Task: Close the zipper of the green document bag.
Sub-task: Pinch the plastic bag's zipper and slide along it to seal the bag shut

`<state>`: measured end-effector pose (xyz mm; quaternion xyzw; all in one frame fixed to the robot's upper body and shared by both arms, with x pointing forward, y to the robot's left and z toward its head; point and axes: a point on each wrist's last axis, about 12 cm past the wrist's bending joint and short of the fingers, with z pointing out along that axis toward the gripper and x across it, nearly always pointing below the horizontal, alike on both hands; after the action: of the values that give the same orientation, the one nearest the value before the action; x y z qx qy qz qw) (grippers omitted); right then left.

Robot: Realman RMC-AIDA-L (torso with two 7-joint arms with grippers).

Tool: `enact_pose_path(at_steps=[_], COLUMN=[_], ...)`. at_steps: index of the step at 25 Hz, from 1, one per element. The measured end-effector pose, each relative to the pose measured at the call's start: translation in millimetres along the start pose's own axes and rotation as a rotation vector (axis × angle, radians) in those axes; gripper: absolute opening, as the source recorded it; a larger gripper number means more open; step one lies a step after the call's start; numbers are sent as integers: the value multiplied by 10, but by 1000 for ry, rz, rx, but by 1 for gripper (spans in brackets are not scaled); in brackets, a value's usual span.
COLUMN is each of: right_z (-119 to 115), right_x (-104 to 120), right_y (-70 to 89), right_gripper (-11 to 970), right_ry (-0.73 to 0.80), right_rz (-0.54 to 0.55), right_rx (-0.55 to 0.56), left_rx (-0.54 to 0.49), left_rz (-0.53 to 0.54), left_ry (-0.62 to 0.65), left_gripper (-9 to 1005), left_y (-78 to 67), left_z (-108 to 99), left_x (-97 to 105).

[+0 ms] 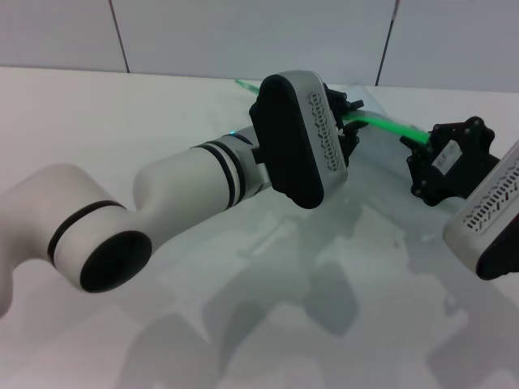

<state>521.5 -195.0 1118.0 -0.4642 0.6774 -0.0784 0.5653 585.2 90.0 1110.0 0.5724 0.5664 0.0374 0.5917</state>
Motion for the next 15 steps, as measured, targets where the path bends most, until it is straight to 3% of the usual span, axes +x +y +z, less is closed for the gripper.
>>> enact_pose_path(at_steps=[5,15], right_z=[4,-4], right_x=[4,2], right_y=[2,-19], right_gripper=[48,49], right_ry=[1,1], right_rz=[-2,-3], right_rx=[-2,5], left_rx=[-11,-17], left_rz=[-5,-9], left_ry=[-4,16], left_gripper=[169,125], left_y=[-5,-20], left_z=[1,19], left_x=[8,48])
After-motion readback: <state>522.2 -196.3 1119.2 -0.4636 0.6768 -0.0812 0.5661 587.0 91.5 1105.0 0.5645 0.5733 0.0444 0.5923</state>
